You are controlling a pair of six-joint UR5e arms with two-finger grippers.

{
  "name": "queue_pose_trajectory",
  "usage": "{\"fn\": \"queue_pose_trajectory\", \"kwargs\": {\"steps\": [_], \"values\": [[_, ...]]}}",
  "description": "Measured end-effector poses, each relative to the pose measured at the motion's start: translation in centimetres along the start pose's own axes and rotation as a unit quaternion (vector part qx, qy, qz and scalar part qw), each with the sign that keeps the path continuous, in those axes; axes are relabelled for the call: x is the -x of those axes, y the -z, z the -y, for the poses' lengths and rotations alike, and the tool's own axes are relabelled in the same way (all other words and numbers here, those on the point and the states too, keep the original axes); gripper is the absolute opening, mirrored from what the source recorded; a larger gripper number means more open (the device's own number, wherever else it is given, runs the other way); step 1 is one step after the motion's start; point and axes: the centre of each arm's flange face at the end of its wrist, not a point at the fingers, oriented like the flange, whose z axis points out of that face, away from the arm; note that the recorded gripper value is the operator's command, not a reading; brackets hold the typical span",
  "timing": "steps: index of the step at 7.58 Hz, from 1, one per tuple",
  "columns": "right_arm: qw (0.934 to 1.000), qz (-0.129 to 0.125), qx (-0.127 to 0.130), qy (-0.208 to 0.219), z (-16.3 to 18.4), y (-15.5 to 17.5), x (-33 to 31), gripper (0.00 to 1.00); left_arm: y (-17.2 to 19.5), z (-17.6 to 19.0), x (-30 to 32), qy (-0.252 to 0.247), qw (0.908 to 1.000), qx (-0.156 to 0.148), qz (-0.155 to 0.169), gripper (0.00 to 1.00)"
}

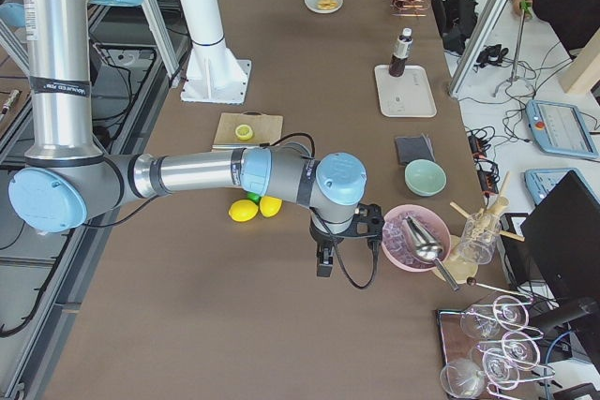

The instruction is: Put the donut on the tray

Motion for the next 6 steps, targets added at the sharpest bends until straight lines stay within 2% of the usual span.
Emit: {"fn": "queue_pose_trajectory", "kwargs": {"steps": [2,4,6], "values": [[1.0,0.0,0.0,-0.001,-0.1,-0.1,0.0,1.0,-2.6,-1.2,-1.2,-0.026,0.9995,0.01,-0.013,0.98],[1.0,0.0,0.001,-0.002,-0.1,-0.1,-0.1,1.0,-7.1,-4.6,-2.1,-0.073,0.9969,0.019,-0.022,0.98],[1.0,0.006,0.003,-0.005,-0.6,-0.5,-0.3,1.0,-9.6,-6.8,-2.0,-0.082,0.9959,0.025,-0.028,0.98]]}}
